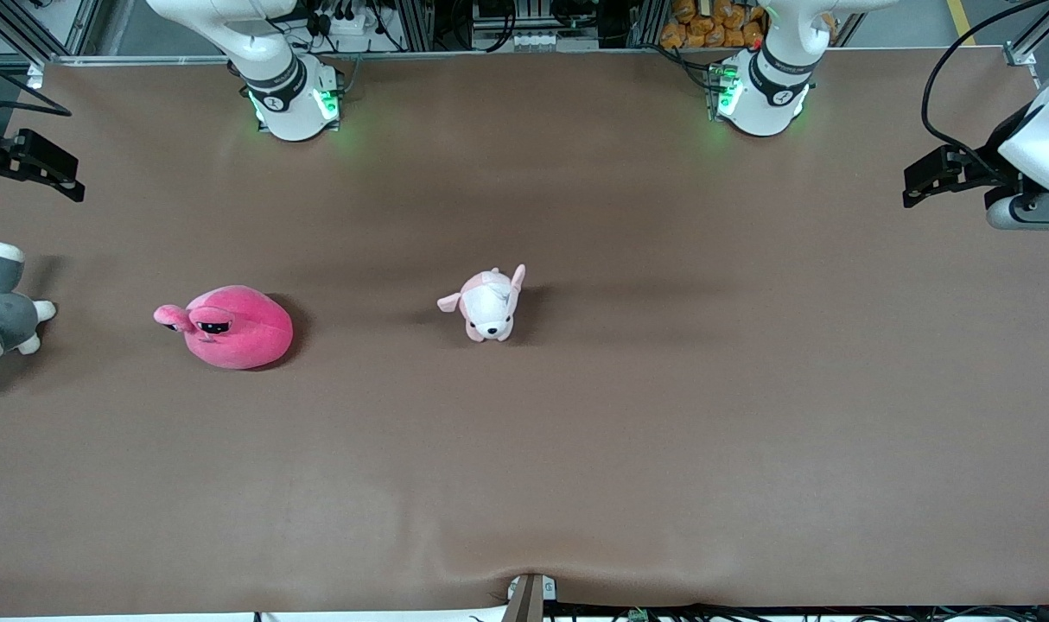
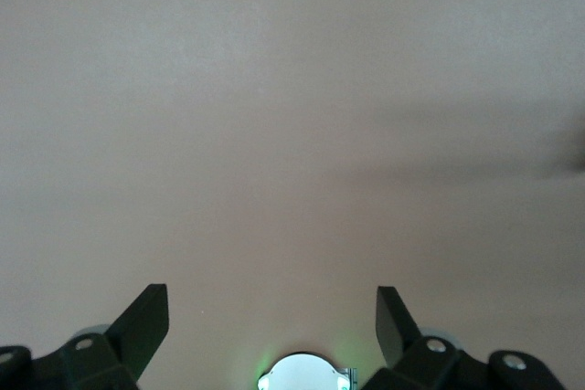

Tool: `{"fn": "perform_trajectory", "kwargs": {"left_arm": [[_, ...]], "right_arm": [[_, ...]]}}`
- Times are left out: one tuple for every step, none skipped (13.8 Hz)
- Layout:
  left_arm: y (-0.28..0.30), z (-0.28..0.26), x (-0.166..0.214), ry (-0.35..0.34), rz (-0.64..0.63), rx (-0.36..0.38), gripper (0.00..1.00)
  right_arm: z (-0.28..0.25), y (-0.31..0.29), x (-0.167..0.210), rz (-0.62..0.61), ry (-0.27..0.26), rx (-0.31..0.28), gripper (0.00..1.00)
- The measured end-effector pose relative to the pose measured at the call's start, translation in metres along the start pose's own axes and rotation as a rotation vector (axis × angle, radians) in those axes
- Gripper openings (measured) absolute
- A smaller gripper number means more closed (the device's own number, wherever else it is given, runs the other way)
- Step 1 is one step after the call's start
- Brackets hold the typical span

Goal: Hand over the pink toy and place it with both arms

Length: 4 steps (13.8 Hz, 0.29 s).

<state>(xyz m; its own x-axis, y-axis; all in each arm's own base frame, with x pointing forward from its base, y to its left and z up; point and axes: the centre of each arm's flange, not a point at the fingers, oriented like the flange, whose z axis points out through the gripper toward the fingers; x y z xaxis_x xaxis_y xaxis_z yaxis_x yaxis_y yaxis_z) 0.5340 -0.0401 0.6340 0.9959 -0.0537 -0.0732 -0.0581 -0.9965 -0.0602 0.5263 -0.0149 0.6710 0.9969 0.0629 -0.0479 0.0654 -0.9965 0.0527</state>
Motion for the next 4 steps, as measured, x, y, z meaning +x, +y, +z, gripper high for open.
{"fn": "perform_trajectory", "kwargs": {"left_arm": [[-0.0001,0.0,0.0,0.0,-0.001,0.0,1.0],[-0.0002,0.0,0.0,0.0,-0.001,0.0,1.0],[-0.0002,0.0,0.0,0.0,-0.001,0.0,1.0],[-0.0003,0.0,0.0,0.0,-0.001,0.0,1.0]], "right_arm": [[-0.0003,0.0003,-0.0007,0.001,-0.003,0.004,1.0],[-0.0002,0.0004,-0.001,0.001,-0.005,0.01,1.0],[-0.0001,0.0005,-0.0011,0.002,-0.006,0.016,1.0],[0.0,0.0006,-0.0012,0.002,-0.006,0.021,1.0]]}}
